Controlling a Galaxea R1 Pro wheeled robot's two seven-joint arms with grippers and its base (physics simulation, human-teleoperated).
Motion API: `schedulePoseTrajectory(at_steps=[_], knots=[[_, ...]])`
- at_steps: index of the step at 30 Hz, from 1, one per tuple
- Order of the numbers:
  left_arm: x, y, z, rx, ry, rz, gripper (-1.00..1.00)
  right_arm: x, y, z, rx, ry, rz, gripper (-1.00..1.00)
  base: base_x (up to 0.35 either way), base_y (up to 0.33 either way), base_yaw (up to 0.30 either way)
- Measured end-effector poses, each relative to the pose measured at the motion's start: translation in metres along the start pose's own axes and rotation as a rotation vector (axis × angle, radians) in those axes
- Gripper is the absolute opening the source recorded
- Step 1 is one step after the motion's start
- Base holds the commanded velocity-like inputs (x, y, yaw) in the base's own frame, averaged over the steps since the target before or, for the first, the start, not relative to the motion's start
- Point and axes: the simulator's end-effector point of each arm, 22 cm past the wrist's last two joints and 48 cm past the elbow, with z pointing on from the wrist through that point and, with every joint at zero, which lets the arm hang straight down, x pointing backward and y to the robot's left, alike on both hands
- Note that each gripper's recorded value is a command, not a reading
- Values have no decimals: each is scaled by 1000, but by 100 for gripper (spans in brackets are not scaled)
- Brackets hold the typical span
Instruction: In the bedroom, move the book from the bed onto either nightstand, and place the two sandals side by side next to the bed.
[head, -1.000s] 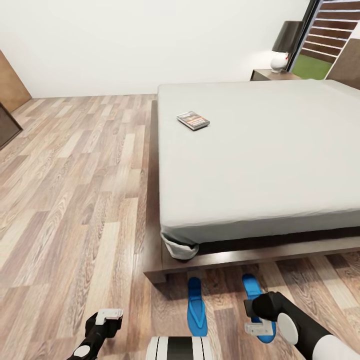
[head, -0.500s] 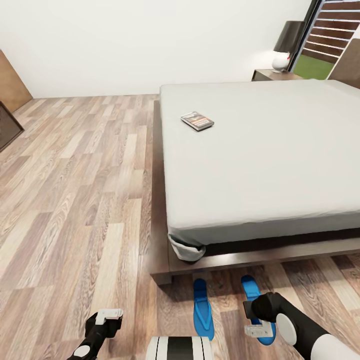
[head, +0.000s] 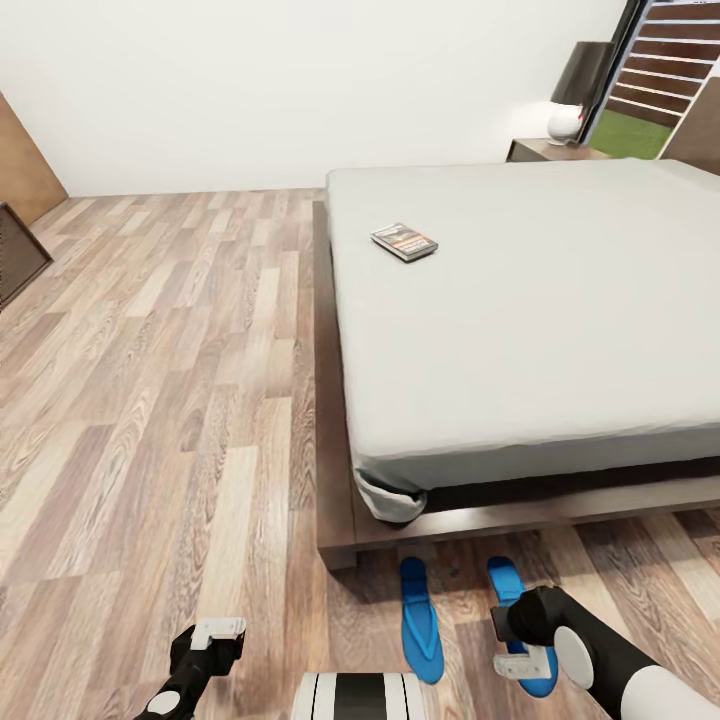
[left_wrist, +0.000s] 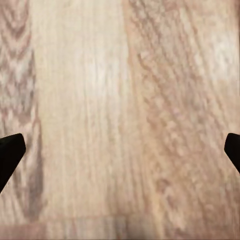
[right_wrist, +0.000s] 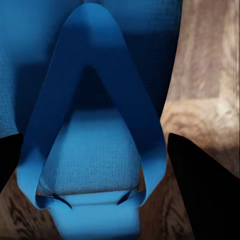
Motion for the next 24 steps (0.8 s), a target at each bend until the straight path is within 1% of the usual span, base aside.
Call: schedulePoseTrajectory(at_steps=[6,11,18,24], knots=[[0,0,0,-1,0,1,100,-3,2,2,2,-10,2,-100,1,64,0],[-1,-1,0,2,-1,0,100,-6,5,4,-4,-18,4,-100,86,113,0],[0,0,0,-1,0,1,100,-13,11,7,-16,-35,8,-100,22,28,0],[0,0,0,-2,0,1,100,-19,8,9,-23,-44,-24,-100,3,3,0]])
